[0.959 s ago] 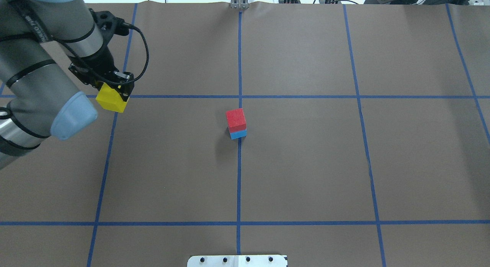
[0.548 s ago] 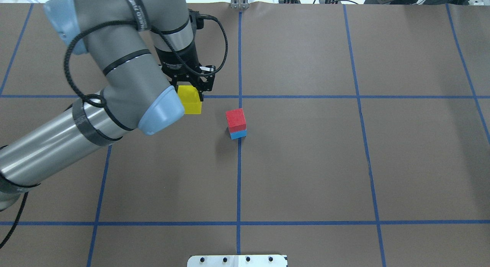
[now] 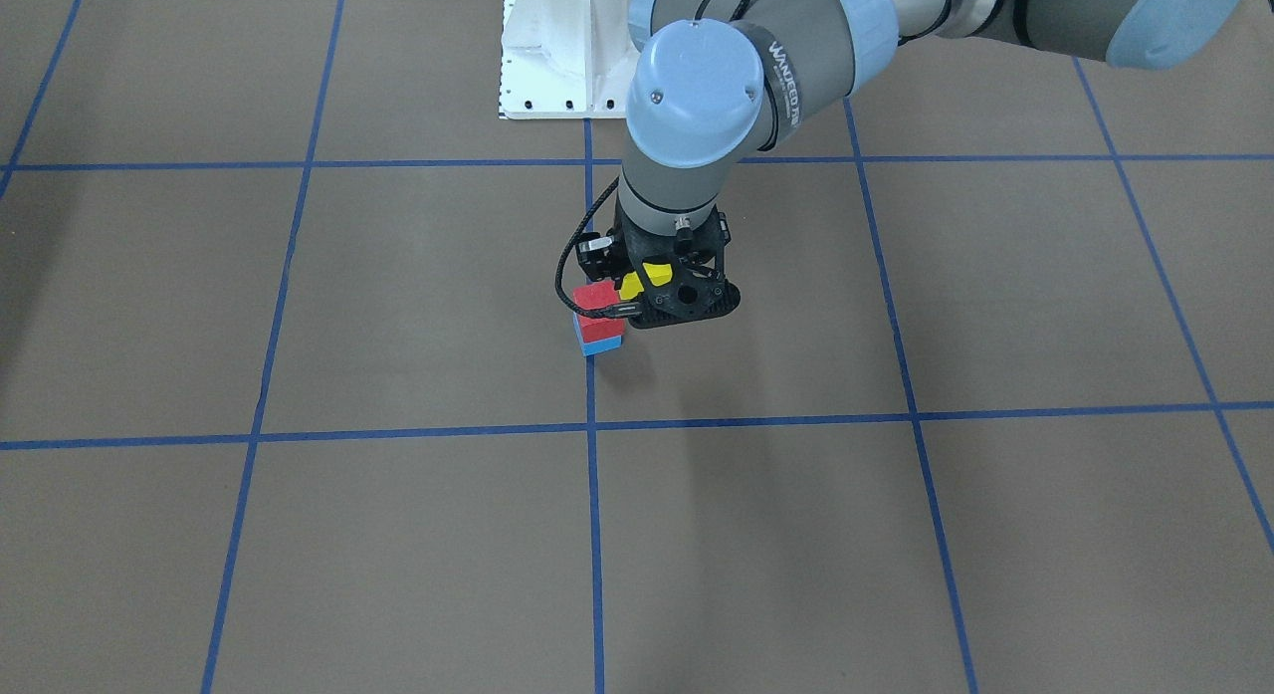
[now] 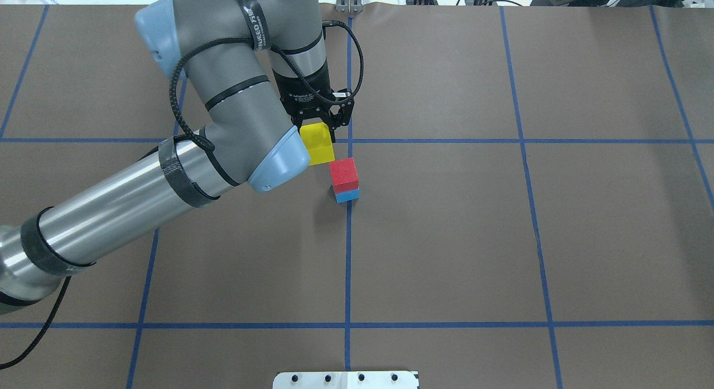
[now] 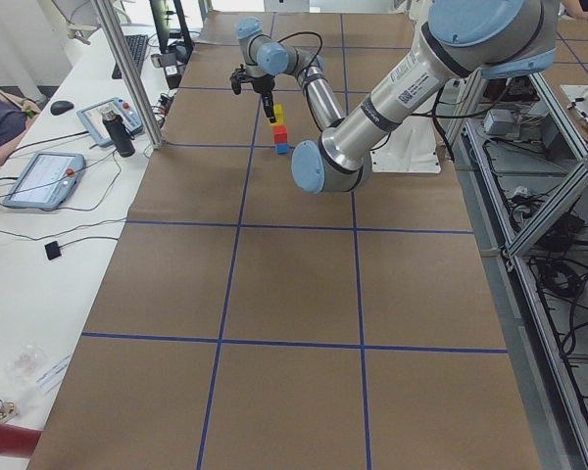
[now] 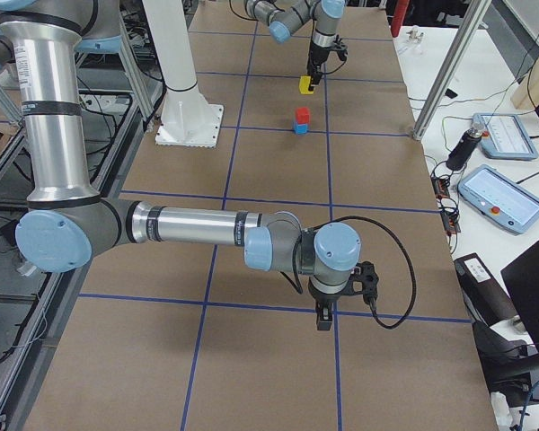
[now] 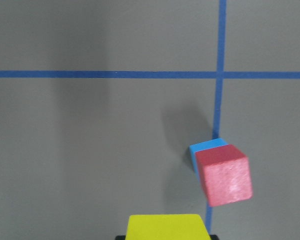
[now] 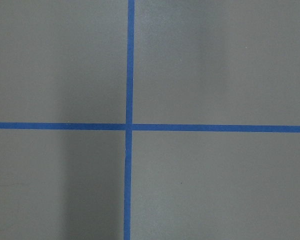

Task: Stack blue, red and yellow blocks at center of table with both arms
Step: 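Carry the yellow cube with the left gripper above the red cube, then lower the yellow cube onto the red cube and hold it there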

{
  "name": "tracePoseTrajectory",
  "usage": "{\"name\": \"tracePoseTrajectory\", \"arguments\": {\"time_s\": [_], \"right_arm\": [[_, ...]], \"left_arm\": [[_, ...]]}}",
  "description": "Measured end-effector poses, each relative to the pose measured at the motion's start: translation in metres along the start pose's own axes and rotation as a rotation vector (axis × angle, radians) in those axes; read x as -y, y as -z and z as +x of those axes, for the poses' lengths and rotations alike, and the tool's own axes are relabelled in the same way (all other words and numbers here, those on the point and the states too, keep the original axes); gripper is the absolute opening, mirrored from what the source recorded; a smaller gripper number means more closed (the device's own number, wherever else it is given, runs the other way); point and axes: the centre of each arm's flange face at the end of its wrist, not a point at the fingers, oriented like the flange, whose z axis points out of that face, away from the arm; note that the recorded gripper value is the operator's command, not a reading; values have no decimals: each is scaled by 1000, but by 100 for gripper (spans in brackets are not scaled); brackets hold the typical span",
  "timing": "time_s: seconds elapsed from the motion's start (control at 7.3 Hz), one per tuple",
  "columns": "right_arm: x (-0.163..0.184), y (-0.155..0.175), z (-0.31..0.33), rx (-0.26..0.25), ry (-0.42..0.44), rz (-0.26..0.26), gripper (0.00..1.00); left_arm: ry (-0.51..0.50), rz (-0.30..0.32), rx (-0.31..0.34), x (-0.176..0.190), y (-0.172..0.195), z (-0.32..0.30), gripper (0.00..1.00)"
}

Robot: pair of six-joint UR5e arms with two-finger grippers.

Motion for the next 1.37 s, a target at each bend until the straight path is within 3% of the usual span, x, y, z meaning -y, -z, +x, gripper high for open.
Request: {"name": "tracePoseTrajectory", "arguments": {"time_s": [1.37], "right_arm": [[0, 0, -1, 5, 1, 1, 100]], "left_arm": [[-7, -22, 7, -14, -54, 34, 0]]}}
